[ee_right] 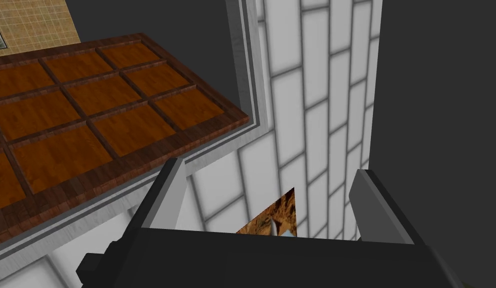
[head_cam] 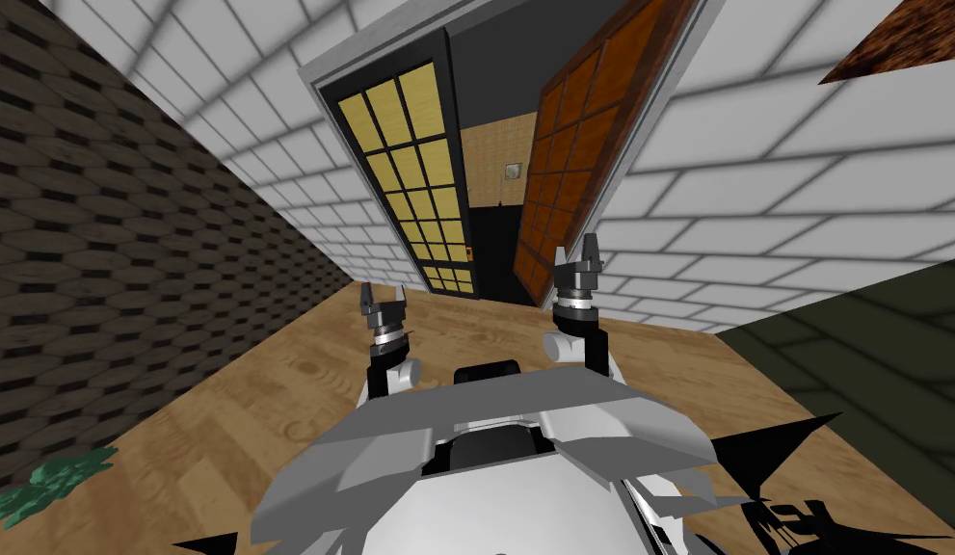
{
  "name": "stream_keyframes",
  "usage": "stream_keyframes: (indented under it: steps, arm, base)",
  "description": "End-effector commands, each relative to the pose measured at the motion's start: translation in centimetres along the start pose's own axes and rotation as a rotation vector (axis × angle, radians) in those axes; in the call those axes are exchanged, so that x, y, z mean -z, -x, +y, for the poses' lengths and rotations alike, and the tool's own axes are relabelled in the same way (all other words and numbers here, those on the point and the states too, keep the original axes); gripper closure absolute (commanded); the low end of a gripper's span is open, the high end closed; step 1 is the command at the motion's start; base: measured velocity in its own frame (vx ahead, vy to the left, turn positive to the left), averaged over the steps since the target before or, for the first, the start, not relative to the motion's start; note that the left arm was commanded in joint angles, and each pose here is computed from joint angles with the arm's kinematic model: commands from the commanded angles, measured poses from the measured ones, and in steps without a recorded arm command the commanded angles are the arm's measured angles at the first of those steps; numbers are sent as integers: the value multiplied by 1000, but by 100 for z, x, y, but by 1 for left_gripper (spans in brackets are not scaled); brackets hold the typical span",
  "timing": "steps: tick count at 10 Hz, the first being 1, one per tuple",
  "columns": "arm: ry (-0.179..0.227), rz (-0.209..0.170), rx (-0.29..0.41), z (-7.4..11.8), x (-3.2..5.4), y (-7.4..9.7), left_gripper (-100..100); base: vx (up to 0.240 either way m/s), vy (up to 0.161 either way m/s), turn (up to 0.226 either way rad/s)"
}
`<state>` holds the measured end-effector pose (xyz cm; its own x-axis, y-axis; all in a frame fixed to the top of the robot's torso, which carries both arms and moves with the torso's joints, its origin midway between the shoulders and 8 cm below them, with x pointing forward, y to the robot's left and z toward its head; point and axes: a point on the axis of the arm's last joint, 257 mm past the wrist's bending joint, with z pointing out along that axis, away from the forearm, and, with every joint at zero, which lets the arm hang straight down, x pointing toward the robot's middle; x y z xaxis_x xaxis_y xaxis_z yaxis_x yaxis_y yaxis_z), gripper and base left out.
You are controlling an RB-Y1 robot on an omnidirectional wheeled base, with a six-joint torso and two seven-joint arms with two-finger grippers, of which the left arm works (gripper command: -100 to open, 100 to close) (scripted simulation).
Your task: Push the door open
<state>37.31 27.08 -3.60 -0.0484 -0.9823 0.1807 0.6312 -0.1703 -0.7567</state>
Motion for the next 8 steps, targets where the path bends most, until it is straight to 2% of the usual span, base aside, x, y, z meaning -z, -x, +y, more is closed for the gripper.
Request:
stream_keyframes:
  steps: [1, 8]
  arm:
    - [27, 7, 63, 160, 34, -41, -100]
    - [110, 19, 244, 623, 165, -162, -100]
  base:
    - [123, -3, -5]
    - [110, 2, -3]
